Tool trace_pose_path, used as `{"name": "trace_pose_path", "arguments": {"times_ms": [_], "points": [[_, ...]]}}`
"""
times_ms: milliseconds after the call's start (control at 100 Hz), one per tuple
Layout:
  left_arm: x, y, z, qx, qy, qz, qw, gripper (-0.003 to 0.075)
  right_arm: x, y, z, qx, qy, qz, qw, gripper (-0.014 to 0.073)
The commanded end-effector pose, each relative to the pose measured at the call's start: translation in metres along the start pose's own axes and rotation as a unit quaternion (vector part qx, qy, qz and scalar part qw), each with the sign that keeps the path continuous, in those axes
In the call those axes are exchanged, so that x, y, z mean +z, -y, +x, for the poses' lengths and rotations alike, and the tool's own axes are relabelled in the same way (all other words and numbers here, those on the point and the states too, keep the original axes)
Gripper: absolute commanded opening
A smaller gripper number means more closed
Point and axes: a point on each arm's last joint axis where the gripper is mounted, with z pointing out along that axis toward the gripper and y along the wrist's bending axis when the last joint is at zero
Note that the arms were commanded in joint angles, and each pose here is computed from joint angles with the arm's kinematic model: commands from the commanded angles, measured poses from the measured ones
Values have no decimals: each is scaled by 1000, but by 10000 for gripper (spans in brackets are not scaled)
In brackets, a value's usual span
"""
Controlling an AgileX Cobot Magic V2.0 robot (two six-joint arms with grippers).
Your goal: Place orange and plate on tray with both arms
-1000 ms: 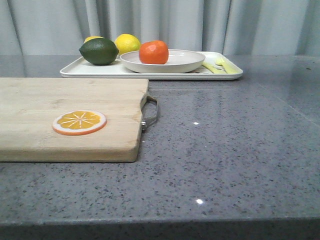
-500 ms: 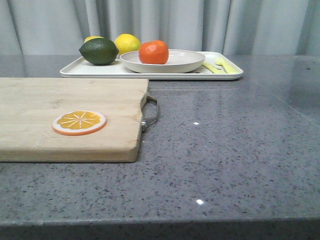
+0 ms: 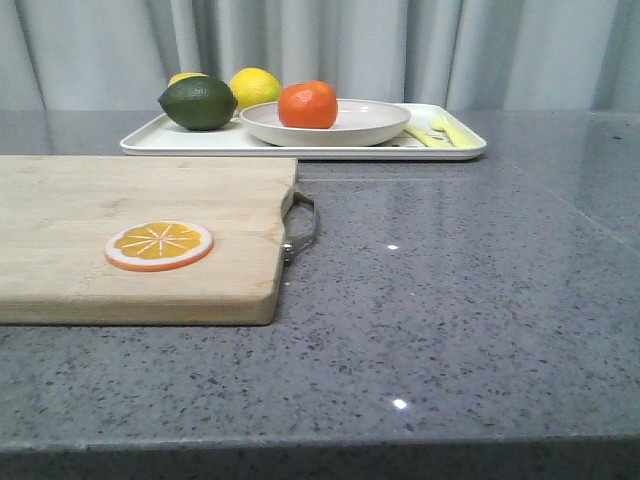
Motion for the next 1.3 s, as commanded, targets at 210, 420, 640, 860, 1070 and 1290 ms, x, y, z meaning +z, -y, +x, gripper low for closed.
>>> {"name": "trace_pose_path", "arguments": {"times_ms": [210, 420, 640, 860, 1070, 1290], "points": [[-4, 2, -14, -12, 49, 5, 999, -19, -37, 5, 60, -13, 114, 0, 993, -65], [-4, 2, -14, -12, 49, 5, 999, -19, -56, 8, 95, -19, 184, -5, 983, -65], [-4, 2, -14, -12, 49, 5, 999, -19, -66, 8, 110, -24, 214, -9, 976, -65], [-4, 2, -14, -12, 49, 5, 999, -19, -65, 8, 111, -24, 210, -9, 977, -65], [-4, 2, -14, -12, 49, 5, 999, -19, -65, 8, 111, -24, 210, -9, 977, -65], [-4, 2, -14, -12, 49, 5, 999, -19, -65, 8, 111, -24, 210, -9, 977, -65]]}}
